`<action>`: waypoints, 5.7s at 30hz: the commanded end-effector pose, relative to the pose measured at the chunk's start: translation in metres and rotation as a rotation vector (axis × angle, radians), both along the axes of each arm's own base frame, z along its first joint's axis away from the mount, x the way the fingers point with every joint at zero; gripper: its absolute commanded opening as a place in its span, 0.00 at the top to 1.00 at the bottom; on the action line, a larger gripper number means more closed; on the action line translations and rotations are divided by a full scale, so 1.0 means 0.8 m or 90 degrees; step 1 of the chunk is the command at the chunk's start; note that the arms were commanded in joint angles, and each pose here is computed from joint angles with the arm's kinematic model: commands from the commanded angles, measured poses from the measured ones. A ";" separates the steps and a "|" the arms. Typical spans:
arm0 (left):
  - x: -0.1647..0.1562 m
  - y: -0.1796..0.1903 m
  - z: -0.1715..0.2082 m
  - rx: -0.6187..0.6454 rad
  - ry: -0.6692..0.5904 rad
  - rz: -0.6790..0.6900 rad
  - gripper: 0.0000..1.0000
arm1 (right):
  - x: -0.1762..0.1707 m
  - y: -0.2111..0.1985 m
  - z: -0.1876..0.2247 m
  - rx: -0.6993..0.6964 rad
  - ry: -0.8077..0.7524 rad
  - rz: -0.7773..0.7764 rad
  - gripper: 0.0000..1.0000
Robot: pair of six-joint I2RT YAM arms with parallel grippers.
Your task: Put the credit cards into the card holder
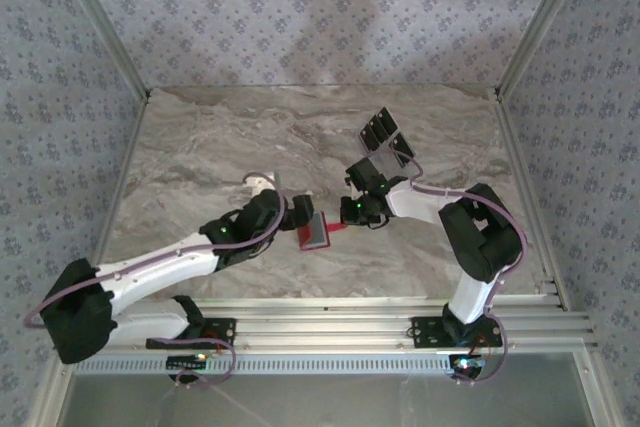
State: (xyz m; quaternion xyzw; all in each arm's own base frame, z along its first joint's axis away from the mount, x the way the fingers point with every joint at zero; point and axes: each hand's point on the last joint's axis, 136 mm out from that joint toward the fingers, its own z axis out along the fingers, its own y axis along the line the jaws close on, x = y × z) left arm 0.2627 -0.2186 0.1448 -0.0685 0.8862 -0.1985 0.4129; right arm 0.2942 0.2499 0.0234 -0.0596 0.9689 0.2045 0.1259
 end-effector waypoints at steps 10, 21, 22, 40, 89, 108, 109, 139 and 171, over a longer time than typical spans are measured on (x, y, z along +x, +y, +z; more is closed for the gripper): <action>-0.025 0.036 -0.103 0.126 0.117 0.022 0.01 | -0.007 0.002 -0.003 0.004 0.017 -0.001 1.00; -0.035 -0.012 -0.108 0.076 0.118 -0.051 0.00 | -0.007 0.004 -0.003 0.003 0.019 0.002 1.00; -0.037 -0.013 -0.111 0.079 0.122 -0.052 0.00 | -0.007 0.005 -0.003 0.003 0.019 0.002 1.00; -0.060 0.001 -0.154 0.137 0.198 -0.063 0.00 | -0.009 0.006 0.004 0.011 0.013 0.003 1.00; -0.063 0.008 -0.169 0.186 0.221 -0.067 0.00 | -0.025 0.009 0.040 0.000 -0.016 0.039 0.80; -0.064 0.008 -0.170 0.186 0.224 -0.068 0.00 | -0.017 0.019 0.077 0.023 -0.053 0.035 0.68; -0.064 0.008 -0.171 0.187 0.226 -0.068 0.00 | -0.017 0.020 0.076 0.019 -0.051 0.037 0.67; -0.065 0.010 -0.175 0.190 0.229 -0.068 0.00 | -0.019 0.022 0.038 -0.015 -0.009 0.059 0.87; -0.065 0.003 -0.181 0.193 0.235 -0.084 0.01 | -0.023 0.091 0.051 0.042 -0.004 0.099 1.00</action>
